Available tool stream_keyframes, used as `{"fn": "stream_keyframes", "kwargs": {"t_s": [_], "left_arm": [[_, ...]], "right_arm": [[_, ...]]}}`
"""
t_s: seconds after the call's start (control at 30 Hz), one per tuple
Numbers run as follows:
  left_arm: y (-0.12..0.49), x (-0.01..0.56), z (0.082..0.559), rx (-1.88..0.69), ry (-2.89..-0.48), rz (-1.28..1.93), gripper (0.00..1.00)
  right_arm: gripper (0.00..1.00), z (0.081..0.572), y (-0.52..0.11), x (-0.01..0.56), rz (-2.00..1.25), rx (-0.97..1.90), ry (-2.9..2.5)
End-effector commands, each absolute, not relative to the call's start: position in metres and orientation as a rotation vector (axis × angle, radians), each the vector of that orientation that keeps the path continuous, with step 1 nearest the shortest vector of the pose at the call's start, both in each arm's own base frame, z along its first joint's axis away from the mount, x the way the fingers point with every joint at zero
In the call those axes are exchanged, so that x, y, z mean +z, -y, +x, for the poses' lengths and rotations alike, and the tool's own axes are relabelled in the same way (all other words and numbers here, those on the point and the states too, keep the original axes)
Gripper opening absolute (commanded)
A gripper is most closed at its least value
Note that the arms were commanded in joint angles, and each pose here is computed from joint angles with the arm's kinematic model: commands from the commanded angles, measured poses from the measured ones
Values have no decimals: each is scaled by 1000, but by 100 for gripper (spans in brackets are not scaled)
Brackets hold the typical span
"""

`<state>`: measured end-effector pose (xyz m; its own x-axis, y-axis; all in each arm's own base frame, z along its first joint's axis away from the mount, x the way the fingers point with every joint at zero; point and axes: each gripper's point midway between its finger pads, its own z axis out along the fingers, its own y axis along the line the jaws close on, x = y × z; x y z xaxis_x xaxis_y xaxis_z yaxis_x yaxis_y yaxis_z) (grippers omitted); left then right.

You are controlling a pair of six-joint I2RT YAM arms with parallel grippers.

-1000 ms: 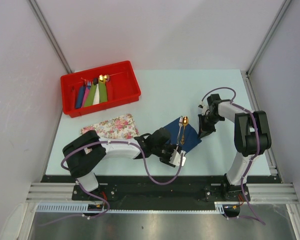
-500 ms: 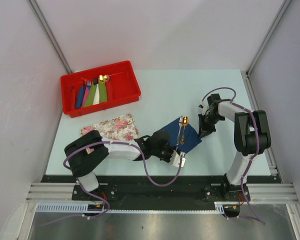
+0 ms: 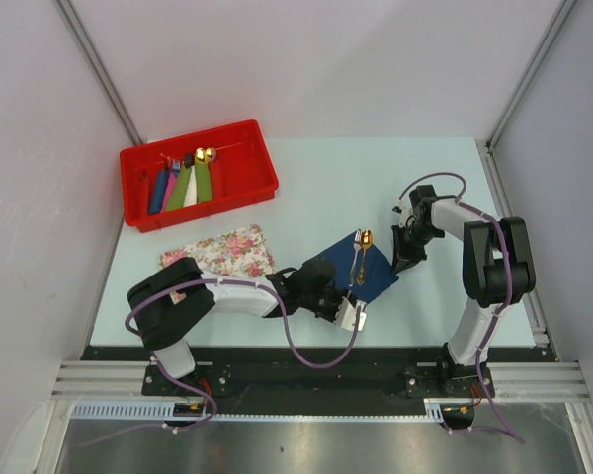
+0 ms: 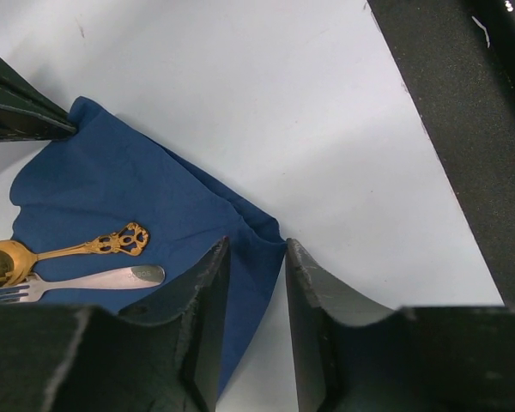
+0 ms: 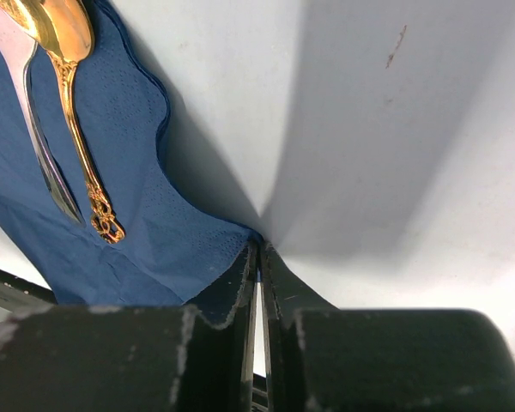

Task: Place the utensils on the paper napkin and roll it up

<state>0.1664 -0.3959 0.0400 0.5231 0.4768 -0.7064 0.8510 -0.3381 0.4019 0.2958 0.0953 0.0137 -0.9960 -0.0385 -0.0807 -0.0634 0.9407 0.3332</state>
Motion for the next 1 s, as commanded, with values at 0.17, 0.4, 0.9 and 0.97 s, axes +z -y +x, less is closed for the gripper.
{"fn": "stream_keyframes", "kwargs": {"t_s": [0.17, 0.4, 0.9, 0.97], "left_arm": [[402, 56, 161, -628, -1032, 1953, 35], [401, 57, 155, -660, -1023, 1972, 12], [407, 55, 134, -846, -1155, 2001, 0], [410, 61, 137, -864, -1187, 1993, 1]], "right_arm": [[9, 306, -89, 12, -76, 472, -3008], [18, 309, -89, 16, -83, 465, -2997], [51, 313, -92, 52, -196, 503, -2893], [52, 311, -97, 60, -213, 551, -2868]]}}
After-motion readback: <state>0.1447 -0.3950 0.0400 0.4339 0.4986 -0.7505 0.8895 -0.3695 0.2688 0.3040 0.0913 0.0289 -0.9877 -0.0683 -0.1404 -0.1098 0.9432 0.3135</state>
